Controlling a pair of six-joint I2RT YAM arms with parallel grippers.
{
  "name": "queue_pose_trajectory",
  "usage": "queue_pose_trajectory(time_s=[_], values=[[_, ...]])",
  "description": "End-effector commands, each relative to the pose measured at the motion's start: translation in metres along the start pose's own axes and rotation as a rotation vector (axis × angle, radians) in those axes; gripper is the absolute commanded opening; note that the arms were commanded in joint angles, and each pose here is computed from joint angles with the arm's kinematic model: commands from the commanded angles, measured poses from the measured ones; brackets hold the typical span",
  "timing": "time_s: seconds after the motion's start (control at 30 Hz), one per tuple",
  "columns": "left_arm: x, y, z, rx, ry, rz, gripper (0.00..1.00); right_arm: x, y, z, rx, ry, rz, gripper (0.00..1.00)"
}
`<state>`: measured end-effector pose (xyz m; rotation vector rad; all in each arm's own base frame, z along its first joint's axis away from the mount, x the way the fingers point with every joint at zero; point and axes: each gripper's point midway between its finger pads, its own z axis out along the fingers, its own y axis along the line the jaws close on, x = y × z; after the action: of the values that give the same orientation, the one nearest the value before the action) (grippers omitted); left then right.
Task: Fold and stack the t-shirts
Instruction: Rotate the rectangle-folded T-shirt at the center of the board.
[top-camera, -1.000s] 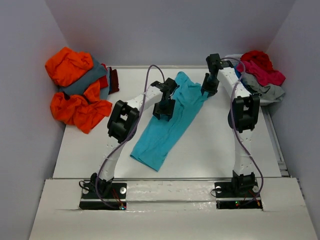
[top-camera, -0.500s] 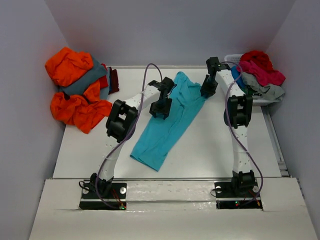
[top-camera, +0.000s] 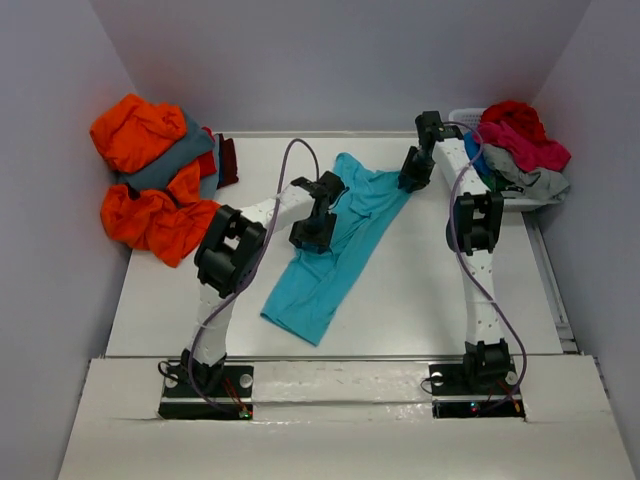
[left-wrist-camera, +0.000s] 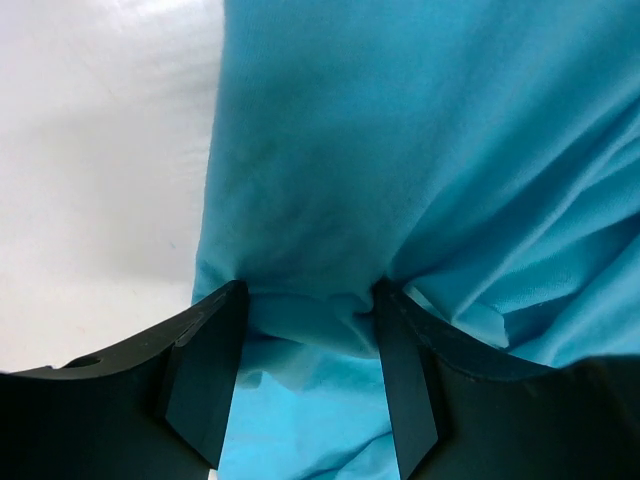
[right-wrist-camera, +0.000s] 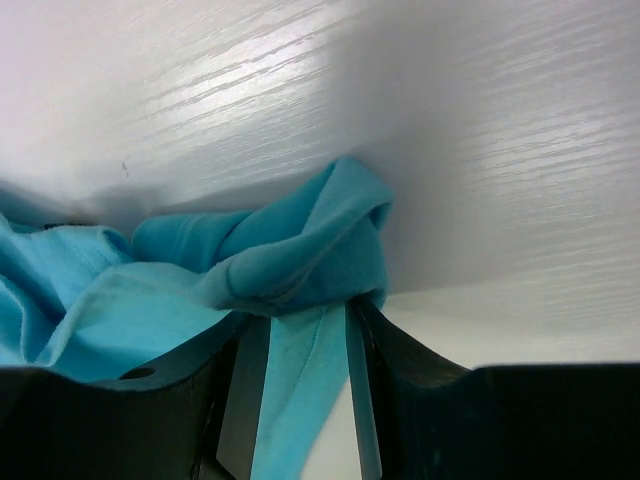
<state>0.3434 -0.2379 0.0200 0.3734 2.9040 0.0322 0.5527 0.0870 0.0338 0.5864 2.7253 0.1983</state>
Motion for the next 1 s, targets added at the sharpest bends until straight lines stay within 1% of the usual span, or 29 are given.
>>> queue_pose_trajectory(time_s=[0.0,0.07,0.13,0.2,0.23,0.27,0.3,0.5,0.57,0.63,0.7,0.73,0.77,0.87,0.93,0.97], values=[[0.081,0.011,0.003,-0.096,0.2,0.119,0.65,0.004,-0.002,0.02,-0.047,0.037,-0.06,0.42],[0.091,0.011,0.004,-0.097,0.214,0.13,0.65,0.006,-0.001,0.021,-0.054,0.047,-0.076,0.42],[0.09,0.008,0.008,-0.088,0.208,0.125,0.65,0.008,0.002,0.018,-0.08,0.056,-0.095,0.42],[0.082,0.004,0.011,-0.086,0.199,0.121,0.65,0.014,0.004,0.018,-0.08,0.061,-0.118,0.42],[0.082,0.002,0.018,-0.086,0.219,0.122,0.65,0.015,0.011,0.01,-0.092,0.056,-0.138,0.42],[0.071,-0.006,0.018,-0.065,0.2,0.118,0.65,0.019,0.01,0.01,-0.095,0.067,-0.14,0.42],[0.07,-0.008,0.023,-0.067,0.217,0.119,0.65,0.019,0.014,0.005,-0.115,0.071,-0.141,0.42],[0.034,-0.028,0.021,-0.024,0.169,0.118,0.66,0.028,0.033,0.003,-0.188,0.095,-0.18,0.42],[0.035,-0.025,0.021,-0.041,0.169,0.113,0.66,0.028,0.033,0.005,-0.187,0.095,-0.181,0.43],[0.029,-0.024,0.015,-0.037,0.123,0.108,0.66,0.025,0.028,0.004,-0.155,0.077,-0.18,0.43],[0.016,-0.021,0.003,-0.045,0.032,0.085,0.67,0.019,0.024,-0.008,-0.126,0.046,-0.176,0.43],[0.012,-0.021,-0.002,-0.041,0.007,0.076,0.68,0.018,0.028,-0.013,-0.125,0.028,-0.184,0.43],[0.006,-0.02,-0.011,-0.042,-0.03,0.067,0.7,0.009,0.032,-0.034,-0.139,-0.015,-0.186,0.44],[-0.01,-0.013,-0.025,-0.059,-0.098,0.038,0.77,0.008,0.04,-0.06,-0.156,-0.042,-0.185,0.52],[-0.022,-0.007,-0.039,-0.071,-0.148,0.015,0.8,0.012,0.039,-0.069,-0.158,-0.027,-0.186,0.57],[-0.027,-0.001,-0.044,-0.077,-0.167,-0.004,0.8,0.016,0.038,-0.074,-0.161,-0.01,-0.187,0.57]])
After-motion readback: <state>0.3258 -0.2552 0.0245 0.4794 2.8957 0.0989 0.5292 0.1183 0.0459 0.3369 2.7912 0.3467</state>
